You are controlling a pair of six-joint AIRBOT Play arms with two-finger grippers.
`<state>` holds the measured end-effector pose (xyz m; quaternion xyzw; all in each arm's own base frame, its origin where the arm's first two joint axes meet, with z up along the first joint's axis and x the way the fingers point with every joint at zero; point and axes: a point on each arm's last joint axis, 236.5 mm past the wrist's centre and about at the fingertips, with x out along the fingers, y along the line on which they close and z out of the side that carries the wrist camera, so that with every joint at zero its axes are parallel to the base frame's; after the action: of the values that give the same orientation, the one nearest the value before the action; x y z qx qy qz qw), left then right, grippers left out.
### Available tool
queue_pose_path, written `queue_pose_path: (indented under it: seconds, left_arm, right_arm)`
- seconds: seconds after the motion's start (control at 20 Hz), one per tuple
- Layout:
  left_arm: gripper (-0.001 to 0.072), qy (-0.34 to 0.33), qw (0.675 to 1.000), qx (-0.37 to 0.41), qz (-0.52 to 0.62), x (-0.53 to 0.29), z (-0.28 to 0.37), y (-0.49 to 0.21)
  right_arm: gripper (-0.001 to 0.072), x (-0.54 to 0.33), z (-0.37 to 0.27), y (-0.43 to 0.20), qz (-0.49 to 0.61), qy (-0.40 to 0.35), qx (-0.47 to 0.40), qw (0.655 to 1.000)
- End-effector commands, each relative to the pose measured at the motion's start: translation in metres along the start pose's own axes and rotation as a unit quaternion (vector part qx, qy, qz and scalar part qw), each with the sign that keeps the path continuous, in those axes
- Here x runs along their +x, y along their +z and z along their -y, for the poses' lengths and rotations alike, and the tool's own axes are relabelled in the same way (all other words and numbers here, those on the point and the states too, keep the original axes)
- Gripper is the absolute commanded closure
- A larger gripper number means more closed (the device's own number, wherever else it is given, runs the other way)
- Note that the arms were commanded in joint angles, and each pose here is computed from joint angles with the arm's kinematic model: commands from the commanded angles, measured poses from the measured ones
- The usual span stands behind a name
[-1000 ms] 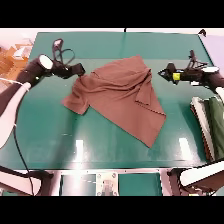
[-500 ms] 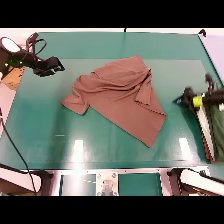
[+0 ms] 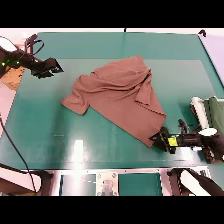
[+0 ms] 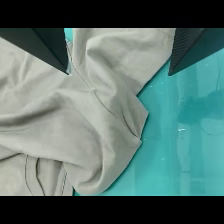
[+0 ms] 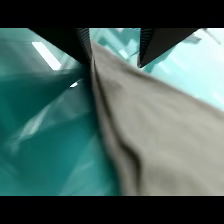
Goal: Fold the shirts.
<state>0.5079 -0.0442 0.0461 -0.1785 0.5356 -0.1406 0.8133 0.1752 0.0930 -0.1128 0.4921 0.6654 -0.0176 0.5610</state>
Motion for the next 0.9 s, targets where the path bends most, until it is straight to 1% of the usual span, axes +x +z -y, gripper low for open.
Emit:
queue_pose_path:
  seconds: [0.0, 0.05, 0.1, 0.15, 0.25, 0.35, 0.4, 0.5, 0.65, 0.85]
  left_arm:
    - [0.0004, 0.0, 1.0, 0.0, -0.001, 0.0, 0.0, 0.0]
    - [0.0004, 0.0, 1.0, 0.0, -0.001, 0.0, 0.0, -0.001]
    - [0.0004, -0.001, 1.0, 0.0, -0.003, -0.001, 0.0, -0.001]
    - [0.0004, 0.0, 1.0, 0.0, -0.007, -0.001, -0.001, -0.003]
    - [0.0004, 0.001, 1.0, 0.001, -0.015, -0.001, -0.001, -0.007]
    - [0.0003, 0.0, 1.0, 0.001, -0.02, -0.001, -0.001, -0.009]
    - [0.0003, 0.0, 1.0, 0.001, -0.022, -0.001, 0.0, -0.01]
    - [0.0003, -0.001, 1.0, 0.001, -0.03, 0.0, 0.0, -0.014]
    - [0.0003, -0.029, 0.996, -0.007, -0.085, 0.012, 0.009, -0.046]
    - [0.0003, -0.065, 0.976, -0.003, -0.21, 0.058, 0.028, -0.139]
  right_arm:
    - [0.0374, 0.025, -0.01, 0.011, 0.044, 0.018, -0.014, 0.999]
    - [0.0523, 0.025, -0.02, 0.017, 0.056, 0.027, -0.034, 0.997]
    - [0.0696, 0.019, -0.029, 0.024, 0.063, 0.029, -0.066, 0.995]
    - [0.0696, 0.008, -0.033, 0.034, 0.07, 0.016, -0.09, 0.993]
    - [0.0697, -0.032, -0.025, 0.068, 0.105, -0.037, -0.095, 0.989]
    - [0.0697, -0.098, -0.006, 0.123, 0.188, -0.099, -0.081, 0.974]
    - [0.0697, -0.133, 0.001, 0.148, 0.226, -0.116, -0.071, 0.965]
    - [0.0697, -0.172, 0.008, 0.179, 0.255, -0.114, -0.046, 0.959]
    - [0.0697, -0.154, 0.006, 0.193, 0.214, -0.1, -0.057, 0.97]
    - [0.0697, -0.116, 0.004, 0.193, 0.164, -0.108, -0.068, 0.978]
